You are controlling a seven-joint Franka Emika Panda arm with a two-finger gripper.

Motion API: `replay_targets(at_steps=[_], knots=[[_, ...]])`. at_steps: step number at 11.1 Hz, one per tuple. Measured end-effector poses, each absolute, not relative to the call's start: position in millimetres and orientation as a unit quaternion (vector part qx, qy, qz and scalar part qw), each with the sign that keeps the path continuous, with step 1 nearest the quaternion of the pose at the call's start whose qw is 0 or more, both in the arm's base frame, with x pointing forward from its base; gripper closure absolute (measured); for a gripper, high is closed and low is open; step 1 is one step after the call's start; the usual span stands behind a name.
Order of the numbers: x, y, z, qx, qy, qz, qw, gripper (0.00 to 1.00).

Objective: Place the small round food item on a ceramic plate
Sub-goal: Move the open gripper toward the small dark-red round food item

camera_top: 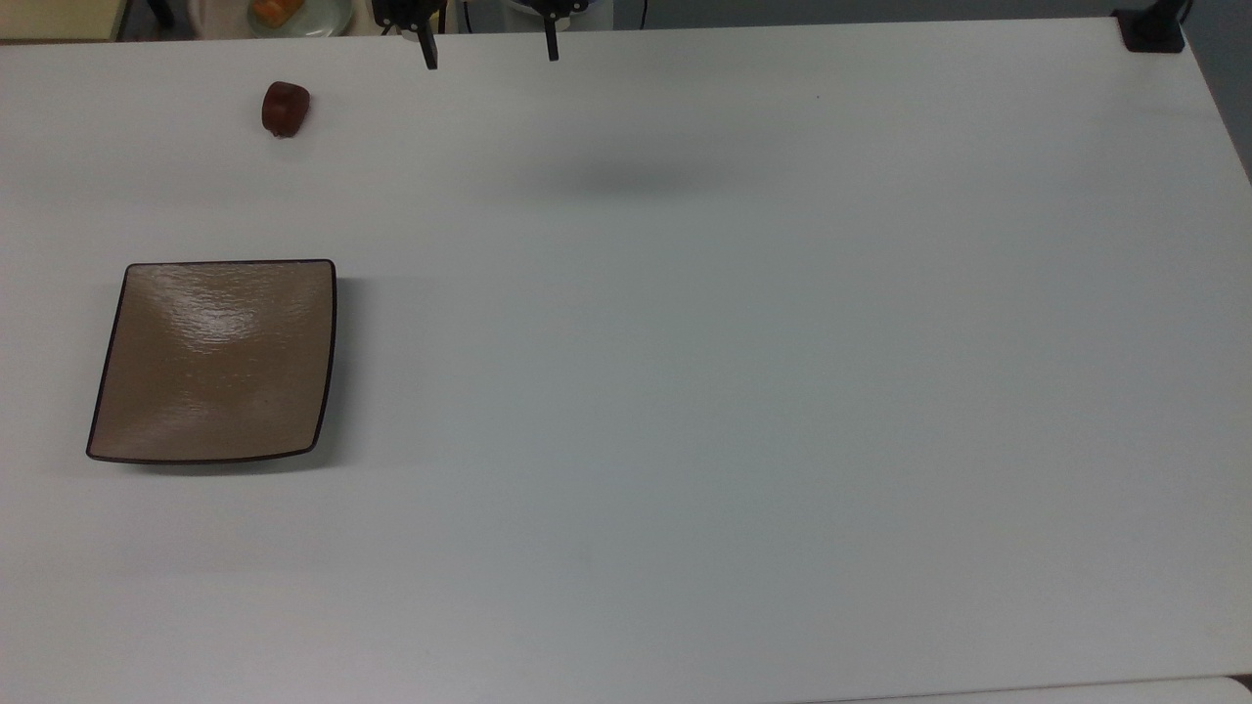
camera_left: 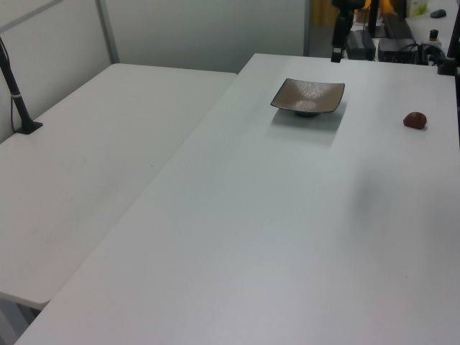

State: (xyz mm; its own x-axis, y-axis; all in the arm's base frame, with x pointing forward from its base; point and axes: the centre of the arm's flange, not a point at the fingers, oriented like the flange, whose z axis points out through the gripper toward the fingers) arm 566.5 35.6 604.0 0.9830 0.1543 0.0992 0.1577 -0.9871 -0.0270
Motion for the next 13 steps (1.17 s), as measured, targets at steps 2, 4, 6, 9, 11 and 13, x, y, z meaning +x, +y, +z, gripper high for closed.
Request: replay_targets(at_steps=[2, 4, 6, 9, 11, 13], knots=[[566, 36, 604, -0.996, -0.078, -0.048, 0.017, 0.0], [566, 35, 604, -0.996, -0.078, -0.049, 0.017, 0.0], [566, 35, 604, -0.996, -0.078, -0.049, 0.017, 0.0], [566, 34, 604, -0.996, -0.077, -0.048, 0.017, 0.0], [567, 29, 602, -0.996, -0.073, -0.047, 0.017, 0.0], [567, 15, 599, -0.997, -0.064, -0.044, 0.016, 0.0]])
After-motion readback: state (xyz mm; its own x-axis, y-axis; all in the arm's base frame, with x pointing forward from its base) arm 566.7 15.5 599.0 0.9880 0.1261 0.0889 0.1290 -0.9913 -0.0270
